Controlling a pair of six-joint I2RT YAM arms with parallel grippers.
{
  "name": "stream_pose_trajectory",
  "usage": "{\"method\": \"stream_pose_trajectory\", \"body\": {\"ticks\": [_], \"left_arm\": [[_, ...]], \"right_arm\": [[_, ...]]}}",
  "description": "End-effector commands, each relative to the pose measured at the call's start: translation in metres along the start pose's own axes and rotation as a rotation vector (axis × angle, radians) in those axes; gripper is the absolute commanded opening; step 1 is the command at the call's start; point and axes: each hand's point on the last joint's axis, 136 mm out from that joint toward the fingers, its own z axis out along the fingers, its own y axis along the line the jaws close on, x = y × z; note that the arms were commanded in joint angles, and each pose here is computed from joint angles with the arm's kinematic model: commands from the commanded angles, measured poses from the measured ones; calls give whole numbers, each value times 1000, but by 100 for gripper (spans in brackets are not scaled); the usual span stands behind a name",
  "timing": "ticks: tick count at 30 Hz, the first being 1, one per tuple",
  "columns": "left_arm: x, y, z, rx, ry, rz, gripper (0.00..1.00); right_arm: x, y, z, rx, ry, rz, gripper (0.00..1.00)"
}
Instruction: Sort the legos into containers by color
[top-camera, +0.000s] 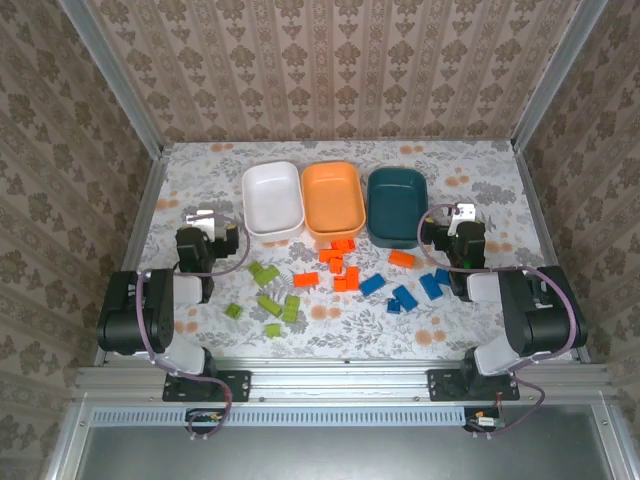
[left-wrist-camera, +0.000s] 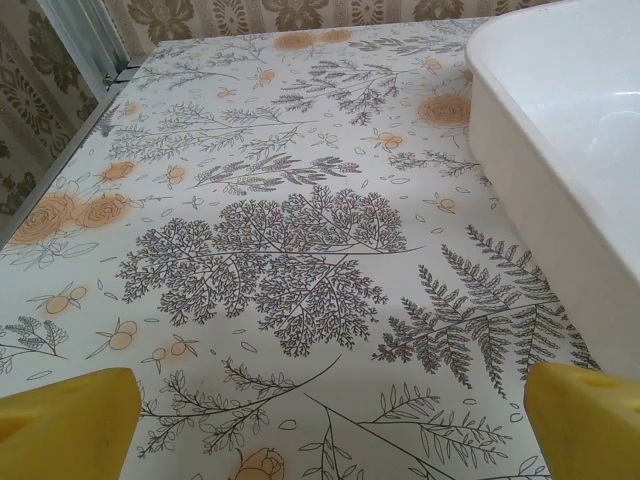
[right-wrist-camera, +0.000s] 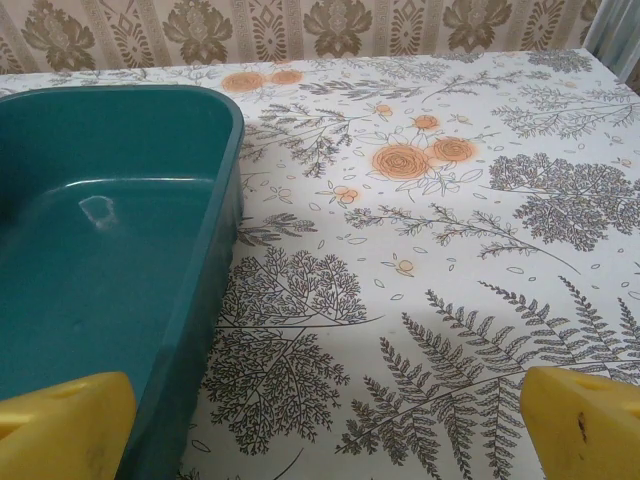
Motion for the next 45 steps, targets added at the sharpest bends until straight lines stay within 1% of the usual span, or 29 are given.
{"method": "stream_pose_trajectory", "body": {"ticks": [1, 30, 33, 34, 36, 38, 41, 42, 43, 45], "left_arm": [[-10, 0, 3, 8, -23, 23, 100], [-10, 0, 3, 12, -23, 21, 100], [-13, 2, 2, 4, -20, 17, 100], [-16, 3, 2, -2, -11, 12, 100], [-23, 7, 1, -19, 6, 7, 100], [-28, 12, -1, -46, 27, -2, 100], [-38, 19, -10, -84, 10, -16, 100], [-41, 22, -14, -99, 3, -21, 100], [-45, 26, -18, -121, 0, -34, 100], [-51, 40, -27, -201, 10, -113, 100]], "right_arm": [[-4, -1, 0, 15, -25, -1, 100], [-4, -2, 0, 8, -24, 4, 100], [-8, -8, -1, 45, -23, 20, 100], [-10, -12, -2, 70, -14, 30, 100], [-13, -11, -3, 64, -24, 26, 100], [-17, -19, -4, 116, 7, 40, 100], [-28, -29, -7, 161, 46, 63, 100], [-40, -30, -12, 162, 23, 72, 100], [-46, -33, -15, 176, 17, 81, 100], [-53, -41, -20, 212, 38, 110, 100]]}}
